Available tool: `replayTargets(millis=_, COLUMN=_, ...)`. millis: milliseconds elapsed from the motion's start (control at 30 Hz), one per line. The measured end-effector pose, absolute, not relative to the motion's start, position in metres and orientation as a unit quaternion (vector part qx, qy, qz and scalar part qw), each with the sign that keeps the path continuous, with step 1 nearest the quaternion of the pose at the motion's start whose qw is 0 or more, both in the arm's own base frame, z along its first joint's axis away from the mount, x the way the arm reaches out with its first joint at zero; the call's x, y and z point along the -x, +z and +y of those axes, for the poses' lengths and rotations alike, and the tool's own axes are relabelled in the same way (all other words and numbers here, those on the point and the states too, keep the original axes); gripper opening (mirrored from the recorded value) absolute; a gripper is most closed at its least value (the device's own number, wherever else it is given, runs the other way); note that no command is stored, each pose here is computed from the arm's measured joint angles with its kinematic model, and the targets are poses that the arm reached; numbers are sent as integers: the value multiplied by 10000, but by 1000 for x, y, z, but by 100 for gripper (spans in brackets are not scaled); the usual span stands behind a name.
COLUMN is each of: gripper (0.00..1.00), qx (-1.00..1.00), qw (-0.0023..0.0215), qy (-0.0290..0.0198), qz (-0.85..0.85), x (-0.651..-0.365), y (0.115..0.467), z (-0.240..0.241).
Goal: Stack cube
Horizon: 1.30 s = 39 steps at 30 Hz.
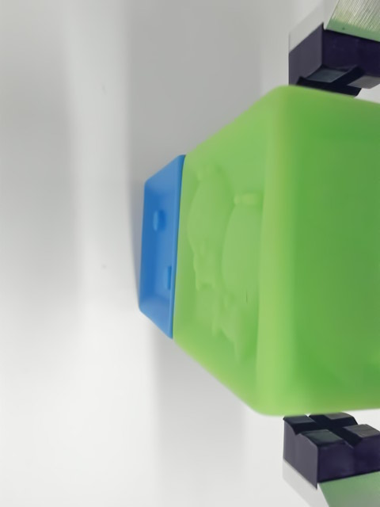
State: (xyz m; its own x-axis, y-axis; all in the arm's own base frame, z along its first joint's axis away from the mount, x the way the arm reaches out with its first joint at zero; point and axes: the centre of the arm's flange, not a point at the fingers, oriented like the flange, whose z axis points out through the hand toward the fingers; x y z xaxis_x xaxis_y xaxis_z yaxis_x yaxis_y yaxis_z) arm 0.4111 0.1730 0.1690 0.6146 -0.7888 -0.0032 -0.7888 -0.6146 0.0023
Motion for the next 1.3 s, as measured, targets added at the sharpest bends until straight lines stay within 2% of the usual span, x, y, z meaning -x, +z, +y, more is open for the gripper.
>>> replayTargets(millis=667, gripper=100, qx=-8986, qw=-1, qy=-8, qz=-4387, x=-412, y=173, z=173)
replayTargets(millis=1300, gripper=100, qx=-8980, qw=-11, qy=10, qz=-4400, x=-412, y=221, z=173)
